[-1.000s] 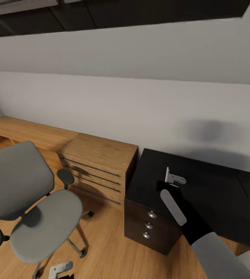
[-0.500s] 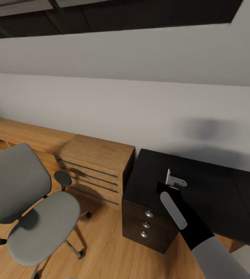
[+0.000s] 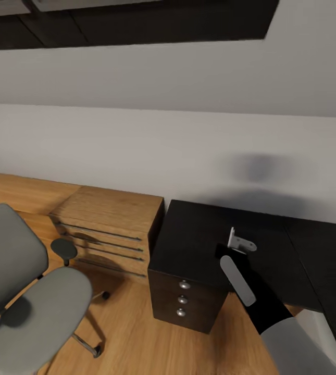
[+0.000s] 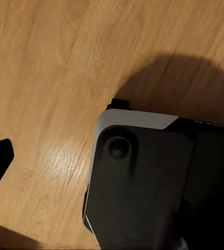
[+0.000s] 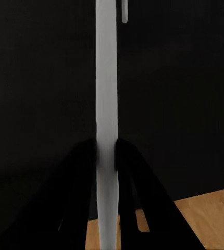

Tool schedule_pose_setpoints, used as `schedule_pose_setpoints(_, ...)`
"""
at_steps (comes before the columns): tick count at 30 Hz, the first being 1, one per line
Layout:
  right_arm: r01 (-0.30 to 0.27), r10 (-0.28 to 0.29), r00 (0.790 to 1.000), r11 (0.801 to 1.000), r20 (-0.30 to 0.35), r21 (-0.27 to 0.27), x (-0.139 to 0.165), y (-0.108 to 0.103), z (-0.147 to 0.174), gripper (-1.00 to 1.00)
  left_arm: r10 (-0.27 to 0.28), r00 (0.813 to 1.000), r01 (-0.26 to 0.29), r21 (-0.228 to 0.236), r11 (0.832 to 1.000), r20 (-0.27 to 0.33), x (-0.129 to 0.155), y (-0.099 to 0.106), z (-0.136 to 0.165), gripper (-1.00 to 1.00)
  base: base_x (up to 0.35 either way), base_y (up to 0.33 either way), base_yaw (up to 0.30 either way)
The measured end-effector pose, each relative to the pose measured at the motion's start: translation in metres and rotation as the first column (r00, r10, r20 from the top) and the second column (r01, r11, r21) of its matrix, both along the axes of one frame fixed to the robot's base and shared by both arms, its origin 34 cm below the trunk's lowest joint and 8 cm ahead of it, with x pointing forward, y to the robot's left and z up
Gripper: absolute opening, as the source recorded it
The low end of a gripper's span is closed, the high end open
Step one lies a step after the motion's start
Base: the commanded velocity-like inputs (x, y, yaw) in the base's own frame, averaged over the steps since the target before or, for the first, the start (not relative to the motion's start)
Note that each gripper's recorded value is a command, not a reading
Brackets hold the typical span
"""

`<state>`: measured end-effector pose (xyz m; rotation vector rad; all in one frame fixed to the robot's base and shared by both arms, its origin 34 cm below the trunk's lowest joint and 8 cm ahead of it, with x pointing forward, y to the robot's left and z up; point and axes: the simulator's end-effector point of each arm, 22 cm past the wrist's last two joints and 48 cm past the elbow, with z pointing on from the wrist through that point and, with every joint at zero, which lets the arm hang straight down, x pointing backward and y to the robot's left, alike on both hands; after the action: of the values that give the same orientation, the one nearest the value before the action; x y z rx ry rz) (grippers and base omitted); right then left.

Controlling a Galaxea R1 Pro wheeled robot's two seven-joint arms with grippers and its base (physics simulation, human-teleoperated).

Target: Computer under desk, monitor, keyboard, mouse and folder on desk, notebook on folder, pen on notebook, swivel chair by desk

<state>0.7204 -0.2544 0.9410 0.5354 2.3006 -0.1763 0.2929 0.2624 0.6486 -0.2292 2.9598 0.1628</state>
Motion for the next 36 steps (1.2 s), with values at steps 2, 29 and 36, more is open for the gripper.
schedule_pose_setpoints(2,0.045,-0.045,0.999,0.999,0.0,0.017,-0.001,-0.016,0.001,-1.0,0.003,1.0,-0.003,0.005,1.0,0.003,-0.002,0.002,0.0,1.0,0.0,0.0,-0.299)
schedule_pose_setpoints(29,0.458,-0.457,0.889,0.882,-0.038,0.113,-0.039,-0.169,-0.031,-1.0,0.033,0.993,-0.04,0.052,0.998,0.115,0.03,0.02,-0.006,1.0,0.0,0.0,-0.3)
schedule_pose_setpoints(36,0.463,-0.462,0.886,0.88,-0.033,0.104,-0.04,-0.176,-0.029,-1.0,0.04,0.984,-0.051,0.056,0.997,0.174,0.042,0.02,-0.002,1.0,0.0,0.0,-0.3)
